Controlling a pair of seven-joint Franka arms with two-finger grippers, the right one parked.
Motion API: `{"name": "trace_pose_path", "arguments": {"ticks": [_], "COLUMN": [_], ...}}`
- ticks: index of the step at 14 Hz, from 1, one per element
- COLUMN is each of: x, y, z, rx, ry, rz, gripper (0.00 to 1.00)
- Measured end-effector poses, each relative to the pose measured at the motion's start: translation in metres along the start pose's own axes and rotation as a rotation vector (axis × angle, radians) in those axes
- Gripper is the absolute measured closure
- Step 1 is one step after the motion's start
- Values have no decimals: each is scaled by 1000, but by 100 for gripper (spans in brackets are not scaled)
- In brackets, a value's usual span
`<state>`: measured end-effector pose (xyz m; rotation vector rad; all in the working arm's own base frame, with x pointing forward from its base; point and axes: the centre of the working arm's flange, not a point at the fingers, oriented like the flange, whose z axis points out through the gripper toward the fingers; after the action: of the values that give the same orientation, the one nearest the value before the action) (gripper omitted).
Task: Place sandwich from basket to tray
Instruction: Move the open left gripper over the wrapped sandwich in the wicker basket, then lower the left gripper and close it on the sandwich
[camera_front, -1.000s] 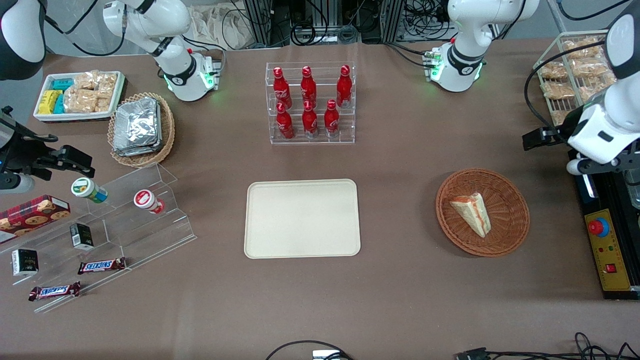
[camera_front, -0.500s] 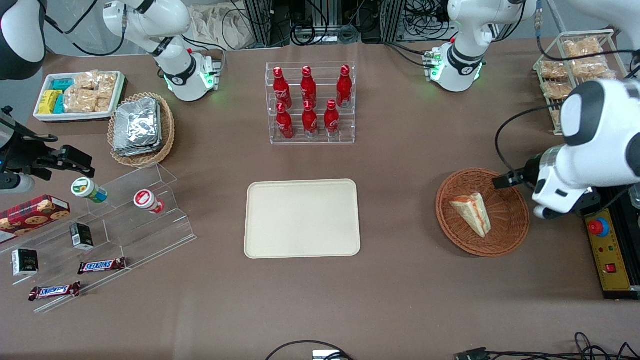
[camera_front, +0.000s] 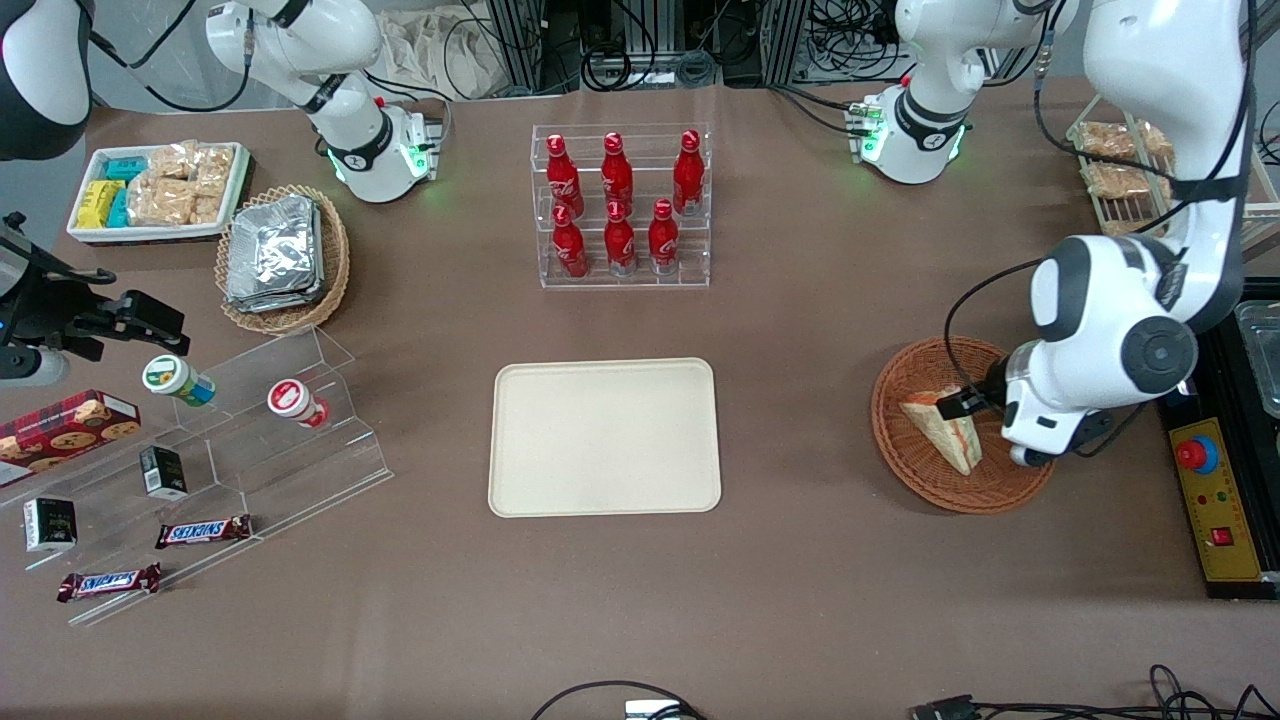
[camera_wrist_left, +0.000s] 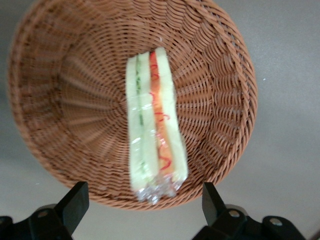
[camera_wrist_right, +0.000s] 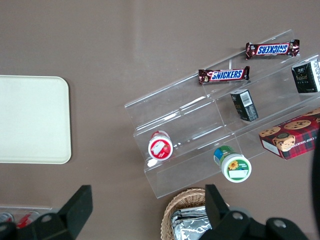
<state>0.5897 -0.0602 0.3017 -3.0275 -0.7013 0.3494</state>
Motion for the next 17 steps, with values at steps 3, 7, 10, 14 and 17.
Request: {"name": "trace_pose_path", "arguments": {"ticks": [3, 7, 10, 14, 17], "x": [6, 11, 7, 7, 6], "y": [10, 8, 1, 0, 2], "z": [29, 55, 75, 71, 41], "rx": [-1, -16, -30, -36, -49], "ry": [1, 28, 54, 66, 85], "rz": [-9, -18, -24, -25, -25], "gripper": [0, 0, 5, 49, 64]}}
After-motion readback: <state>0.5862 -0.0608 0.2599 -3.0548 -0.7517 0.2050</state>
